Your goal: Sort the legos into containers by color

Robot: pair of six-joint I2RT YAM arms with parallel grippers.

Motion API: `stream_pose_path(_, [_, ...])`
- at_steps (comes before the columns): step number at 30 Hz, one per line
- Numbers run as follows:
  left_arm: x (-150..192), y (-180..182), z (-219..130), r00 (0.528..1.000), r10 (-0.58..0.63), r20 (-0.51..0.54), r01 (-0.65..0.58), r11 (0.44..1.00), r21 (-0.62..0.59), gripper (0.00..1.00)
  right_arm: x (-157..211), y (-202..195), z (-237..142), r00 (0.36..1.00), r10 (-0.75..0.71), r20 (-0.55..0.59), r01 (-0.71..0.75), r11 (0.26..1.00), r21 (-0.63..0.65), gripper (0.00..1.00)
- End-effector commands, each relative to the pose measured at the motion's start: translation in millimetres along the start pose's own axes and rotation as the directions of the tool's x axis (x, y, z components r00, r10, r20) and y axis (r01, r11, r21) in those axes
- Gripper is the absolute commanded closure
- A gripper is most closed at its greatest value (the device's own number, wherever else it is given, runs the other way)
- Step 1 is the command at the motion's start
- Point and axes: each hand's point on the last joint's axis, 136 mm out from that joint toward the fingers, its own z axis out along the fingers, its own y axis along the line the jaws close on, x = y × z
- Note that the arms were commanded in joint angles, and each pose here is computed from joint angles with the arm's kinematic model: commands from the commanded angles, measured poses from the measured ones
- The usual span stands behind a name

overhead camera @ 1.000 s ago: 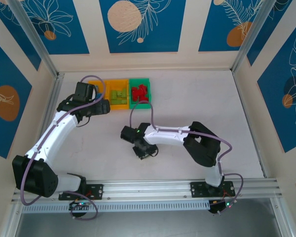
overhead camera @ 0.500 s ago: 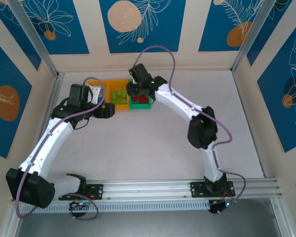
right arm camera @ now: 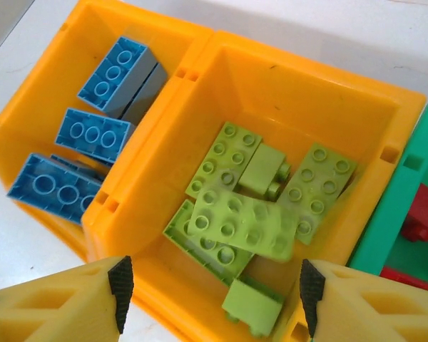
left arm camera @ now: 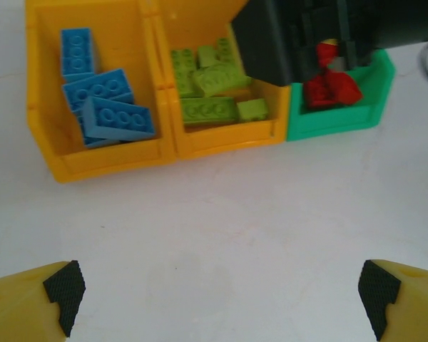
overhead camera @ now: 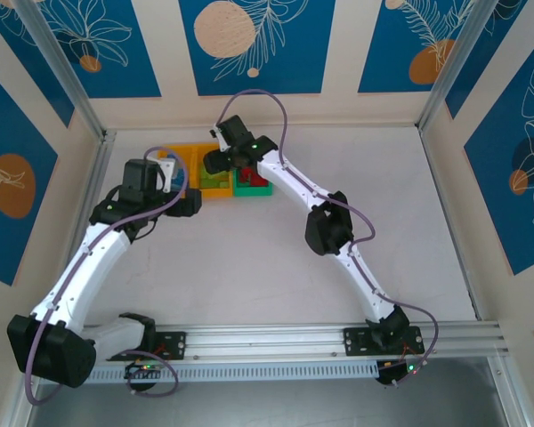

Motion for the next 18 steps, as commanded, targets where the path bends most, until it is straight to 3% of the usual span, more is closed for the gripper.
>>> stream_pose_path(1, [-11, 29, 3, 0.994, -0.026, 0.104, 0.041, 0.988, -0.146, 0.00, -37, 8, -69, 0.998, 0.006, 0.068, -0.004, 1.000, -0.025, 0.35])
stream_pose_path(4, [-8, 47, 11, 0.989, -0.019, 0.144, 0.054, 0.969, -0.243, 0.00, -33, -7, -106, 0.997, 0.015, 0.073, -0.017, 1.000, 0.024, 0.34])
stream_pose_path(7, [0, 66, 22, 0.982, 0.011, 0.190, 0.055, 0.940, -0.338, 0.00, -26, -25, -160, 0.988, 0.011, 0.153, -0.024, 0.997, 0.079, 0.32])
stream_pose_path(11, [7, 80, 36, 0.965, 0.037, 0.260, 0.069, 0.920, -0.386, 0.00, 20, -75, -220, 0.975, 0.025, 0.222, -0.081, 0.966, 0.246, 0.26])
stream_pose_path(15, [13, 88, 51, 0.940, 0.051, 0.337, 0.076, 0.933, -0.353, 0.00, 69, -140, -278, 0.926, 0.026, 0.376, -0.201, 0.878, 0.435, 0.20])
stream_pose_path(18, [24, 100, 65, 0.942, 0.043, 0.332, 0.085, 0.929, -0.361, 0.00, 111, -188, -293, 0.898, -0.036, 0.439, -0.226, 0.818, 0.528, 0.15])
